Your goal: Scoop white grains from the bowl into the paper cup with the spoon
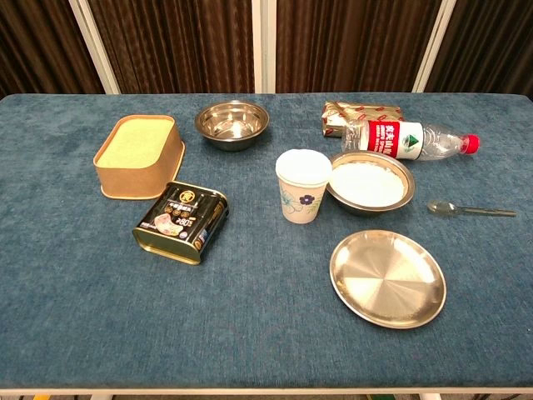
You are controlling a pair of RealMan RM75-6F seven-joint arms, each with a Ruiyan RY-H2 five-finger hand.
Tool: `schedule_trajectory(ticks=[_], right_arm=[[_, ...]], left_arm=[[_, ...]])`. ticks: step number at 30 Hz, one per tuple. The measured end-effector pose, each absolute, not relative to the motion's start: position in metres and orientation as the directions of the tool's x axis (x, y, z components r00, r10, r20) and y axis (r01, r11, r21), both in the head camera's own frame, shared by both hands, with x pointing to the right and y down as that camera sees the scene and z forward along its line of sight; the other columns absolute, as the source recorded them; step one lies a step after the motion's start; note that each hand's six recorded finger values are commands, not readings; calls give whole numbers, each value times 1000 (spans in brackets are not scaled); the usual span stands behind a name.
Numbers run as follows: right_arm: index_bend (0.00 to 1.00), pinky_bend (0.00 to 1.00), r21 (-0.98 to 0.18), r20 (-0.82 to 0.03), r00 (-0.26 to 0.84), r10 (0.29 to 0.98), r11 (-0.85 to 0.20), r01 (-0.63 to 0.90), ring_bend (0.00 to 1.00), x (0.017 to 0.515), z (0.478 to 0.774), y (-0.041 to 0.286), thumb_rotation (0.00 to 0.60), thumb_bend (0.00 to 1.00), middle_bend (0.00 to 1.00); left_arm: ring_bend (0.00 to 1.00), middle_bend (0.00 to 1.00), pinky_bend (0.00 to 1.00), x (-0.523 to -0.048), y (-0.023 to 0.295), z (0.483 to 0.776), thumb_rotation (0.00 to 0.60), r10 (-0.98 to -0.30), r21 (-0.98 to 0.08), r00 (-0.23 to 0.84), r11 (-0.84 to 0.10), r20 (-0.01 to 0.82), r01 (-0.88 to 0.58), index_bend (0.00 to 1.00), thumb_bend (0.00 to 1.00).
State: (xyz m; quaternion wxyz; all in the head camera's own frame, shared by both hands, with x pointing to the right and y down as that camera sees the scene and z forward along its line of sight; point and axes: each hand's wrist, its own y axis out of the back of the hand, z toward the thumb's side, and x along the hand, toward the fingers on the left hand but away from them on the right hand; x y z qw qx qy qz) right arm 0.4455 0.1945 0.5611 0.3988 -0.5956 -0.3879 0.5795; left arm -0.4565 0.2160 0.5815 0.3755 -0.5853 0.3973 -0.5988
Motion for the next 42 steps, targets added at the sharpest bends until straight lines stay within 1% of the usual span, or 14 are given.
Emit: schedule_trajectory(ticks=[7,11,14,17,20,24,27,32,36,42], right_arm=[[70,115,-925,-380,42,924,-381,2,60,442,561,195,600,94,211],[106,118,-921,-388,62,920,-389,6,63,437,562,192,600,94,234],[212,137,-915,-400,89,912,-402,12,72,431,566,188,600,126,268],[285,166,-897,-437,114,892,-441,15,96,425,577,184,600,141,313],[328,182,-870,-489,128,863,-494,8,113,422,594,176,600,142,343],[369,194,-827,-558,128,820,-562,-10,129,420,629,163,600,153,372],[398,199,-803,-594,127,794,-596,-28,135,417,654,154,600,165,397],[433,199,-785,-618,125,776,-618,-47,139,410,689,138,600,211,418],[463,199,-773,-633,134,763,-631,-59,151,399,714,128,600,223,441],[480,199,-747,-663,152,733,-660,-75,163,383,736,125,600,234,462]], left_arm=[[11,65,6,-457,216,581,600,-921,-921,-37,-389,389,-10,107,0],[12,65,6,-457,217,580,600,-925,-926,-37,-378,378,-12,107,0],[11,65,6,-457,217,580,600,-927,-927,-36,-374,374,-15,107,0],[11,65,6,-457,215,581,600,-926,-927,-28,-376,376,-14,107,0],[12,65,6,-455,214,583,600,-927,-927,-21,-375,376,-18,107,0],[12,65,6,-454,213,584,600,-926,-926,-17,-378,378,-23,107,0],[12,65,6,-453,214,585,600,-924,-924,-16,-382,382,-24,107,0],[12,65,6,-454,215,585,600,-922,-922,-23,-386,386,-27,107,0],[11,65,6,-454,216,586,600,-921,-921,-26,-389,390,-29,107,0],[12,65,6,-455,216,587,600,-919,-919,-28,-392,393,-32,107,0]])
